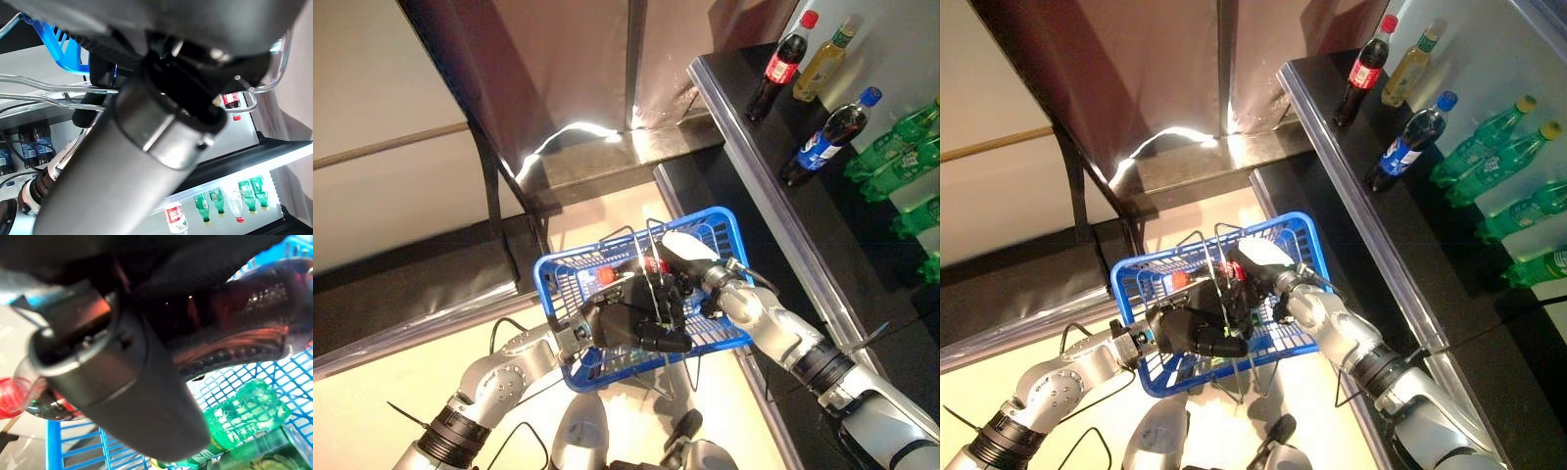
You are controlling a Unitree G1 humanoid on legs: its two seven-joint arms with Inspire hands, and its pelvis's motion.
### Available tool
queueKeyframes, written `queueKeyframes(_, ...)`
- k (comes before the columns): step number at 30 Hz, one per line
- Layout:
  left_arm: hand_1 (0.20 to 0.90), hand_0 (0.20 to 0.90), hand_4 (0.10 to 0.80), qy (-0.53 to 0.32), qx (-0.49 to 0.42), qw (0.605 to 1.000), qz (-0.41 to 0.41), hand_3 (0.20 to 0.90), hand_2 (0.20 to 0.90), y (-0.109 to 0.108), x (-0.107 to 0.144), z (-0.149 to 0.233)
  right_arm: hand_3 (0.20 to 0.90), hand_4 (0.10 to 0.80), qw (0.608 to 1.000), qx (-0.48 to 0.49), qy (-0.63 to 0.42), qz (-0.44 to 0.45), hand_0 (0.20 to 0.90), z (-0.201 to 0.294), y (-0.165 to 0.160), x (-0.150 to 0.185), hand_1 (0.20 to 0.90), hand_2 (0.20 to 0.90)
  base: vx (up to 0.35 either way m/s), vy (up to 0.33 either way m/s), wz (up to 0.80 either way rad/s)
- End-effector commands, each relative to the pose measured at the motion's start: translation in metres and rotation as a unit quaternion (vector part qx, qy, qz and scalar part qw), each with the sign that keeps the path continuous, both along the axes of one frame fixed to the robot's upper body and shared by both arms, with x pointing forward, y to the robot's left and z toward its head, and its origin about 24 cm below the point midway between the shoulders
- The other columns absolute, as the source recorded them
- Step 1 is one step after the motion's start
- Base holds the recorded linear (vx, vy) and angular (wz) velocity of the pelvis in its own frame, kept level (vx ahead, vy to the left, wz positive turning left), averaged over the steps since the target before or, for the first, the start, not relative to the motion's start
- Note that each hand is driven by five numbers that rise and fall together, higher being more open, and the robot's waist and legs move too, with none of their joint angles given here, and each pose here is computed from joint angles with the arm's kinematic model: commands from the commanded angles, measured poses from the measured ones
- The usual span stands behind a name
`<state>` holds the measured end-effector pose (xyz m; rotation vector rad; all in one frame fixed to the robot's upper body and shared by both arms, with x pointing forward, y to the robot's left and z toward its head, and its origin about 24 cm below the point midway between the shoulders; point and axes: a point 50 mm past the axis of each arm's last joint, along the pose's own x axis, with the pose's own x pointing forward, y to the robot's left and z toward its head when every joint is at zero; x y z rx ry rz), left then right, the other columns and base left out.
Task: Pick up the drink and place into the basket.
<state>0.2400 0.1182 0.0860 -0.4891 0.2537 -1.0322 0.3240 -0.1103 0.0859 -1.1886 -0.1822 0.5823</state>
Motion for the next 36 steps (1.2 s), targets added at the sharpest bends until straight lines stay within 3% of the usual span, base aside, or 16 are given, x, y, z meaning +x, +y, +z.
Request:
queueKeyframes(1,0.300,0.300,0.100,-0.229,-0.275,0.898,-0.257,0.200,0.300,-0.066,-0.045,0.103,0.200,0.100,0.998,-0.007,-0.025,0.056,0.300,-0.001,0.028,0.001,0.300,0.300,0.005,0.006,0.08)
queueKeyframes(36,0.300,0.300,0.100,-0.258,-0.279,0.871,-0.310,0.200,0.300,-0.085,-0.055,0.115,0.200,0.100,0.994,-0.075,0.076,-0.021,0.300,-0.045,0.035,0.016,0.300,0.300,0.003,0.000,0.03)
